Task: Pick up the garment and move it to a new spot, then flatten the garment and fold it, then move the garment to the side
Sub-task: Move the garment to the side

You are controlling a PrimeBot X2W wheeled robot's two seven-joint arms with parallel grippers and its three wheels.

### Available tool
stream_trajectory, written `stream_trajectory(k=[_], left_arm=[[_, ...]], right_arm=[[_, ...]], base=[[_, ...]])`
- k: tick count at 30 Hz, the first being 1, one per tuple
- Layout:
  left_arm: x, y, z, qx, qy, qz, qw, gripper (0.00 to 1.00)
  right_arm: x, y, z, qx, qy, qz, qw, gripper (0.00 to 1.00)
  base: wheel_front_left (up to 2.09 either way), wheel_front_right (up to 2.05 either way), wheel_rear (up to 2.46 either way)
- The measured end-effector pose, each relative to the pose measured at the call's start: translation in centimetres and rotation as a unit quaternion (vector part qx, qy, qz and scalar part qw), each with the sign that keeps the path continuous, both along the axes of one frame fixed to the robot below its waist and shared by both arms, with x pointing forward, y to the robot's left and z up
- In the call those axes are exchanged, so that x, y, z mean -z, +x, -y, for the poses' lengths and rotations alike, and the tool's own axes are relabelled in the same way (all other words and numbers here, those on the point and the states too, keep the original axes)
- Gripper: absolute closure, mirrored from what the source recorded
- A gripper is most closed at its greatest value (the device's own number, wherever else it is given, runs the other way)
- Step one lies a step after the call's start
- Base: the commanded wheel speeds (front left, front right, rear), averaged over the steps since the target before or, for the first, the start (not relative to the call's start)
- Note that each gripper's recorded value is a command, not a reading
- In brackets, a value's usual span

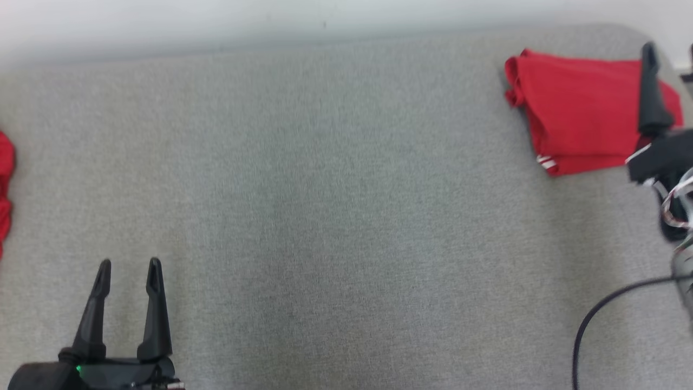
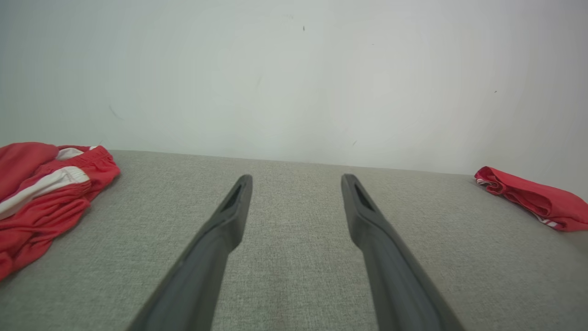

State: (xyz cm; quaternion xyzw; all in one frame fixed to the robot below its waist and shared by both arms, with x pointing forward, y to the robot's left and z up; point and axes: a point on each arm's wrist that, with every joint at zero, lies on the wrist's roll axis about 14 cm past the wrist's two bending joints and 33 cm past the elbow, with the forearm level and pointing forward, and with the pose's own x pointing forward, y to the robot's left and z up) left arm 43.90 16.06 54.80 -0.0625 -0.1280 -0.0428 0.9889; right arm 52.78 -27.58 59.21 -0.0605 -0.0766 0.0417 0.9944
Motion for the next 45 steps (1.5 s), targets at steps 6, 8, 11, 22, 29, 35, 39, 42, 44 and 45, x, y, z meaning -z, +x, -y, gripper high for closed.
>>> stream_trajectory(k=[6,8,11,22,29,35,39,42,44,45], left_arm=[[-1.7,-1.3,-0.1,-0.005,-0.007,0.017,1.000,0.00],[-1.9,-1.7,-0.2,-0.008,-0.012,0.018,1.000,0.00],[-2.3,-2.3,-0.2,-0.011,-0.017,0.021,1.000,0.00],[-2.6,-4.8,-2.0,-0.043,-0.019,0.018,0.999,0.00],[-2.5,-6.0,-3.1,-0.061,-0.016,0.015,0.998,0.00],[-2.6,-6.6,-3.3,-0.069,-0.013,0.015,0.997,0.00],[-2.6,-6.9,-3.7,-0.077,-0.012,0.015,0.997,0.00],[-2.5,-6.9,-3.7,-0.078,-0.006,0.013,0.997,0.00],[-2.3,-7.0,-3.6,-0.078,0.004,0.010,0.997,0.00],[-2.2,-7.0,-3.5,-0.078,0.012,0.009,0.997,0.00]], right_arm=[[-0.5,-3.1,-2.5,-0.018,0.027,0.024,0.999,0.00],[0.2,-4.2,-3.1,-0.022,0.029,0.019,0.999,0.00],[1.7,-5.8,-4.6,-0.032,0.045,0.007,0.998,0.00],[3.8,-9.7,-8.8,-0.061,0.070,0.000,0.996,0.00],[4.2,-12.3,-11.8,-0.080,0.083,0.008,0.993,0.00],[5.0,-14.1,-13.2,-0.084,0.092,0.001,0.992,0.00],[5.3,-15.1,-14.7,-0.098,0.107,-0.002,0.989,0.00],[5.7,-15.7,-16.0,-0.112,0.113,-0.010,0.987,0.00],[6.2,-16.1,-16.4,-0.116,0.113,-0.018,0.987,0.00],[6.3,-16.2,-16.6,-0.118,0.109,-0.020,0.987,0.00]], base=[[0.00,0.00,0.00],[0.00,0.00,0.00],[0.00,0.00,0.00],[0.00,0.00,0.00],[0.00,0.00,0.00],[0.00,0.00,0.00],[0.00,0.00,0.00],[0.00,0.00,0.00],[0.00,0.00,0.00],[0.00,0.00,0.00]])
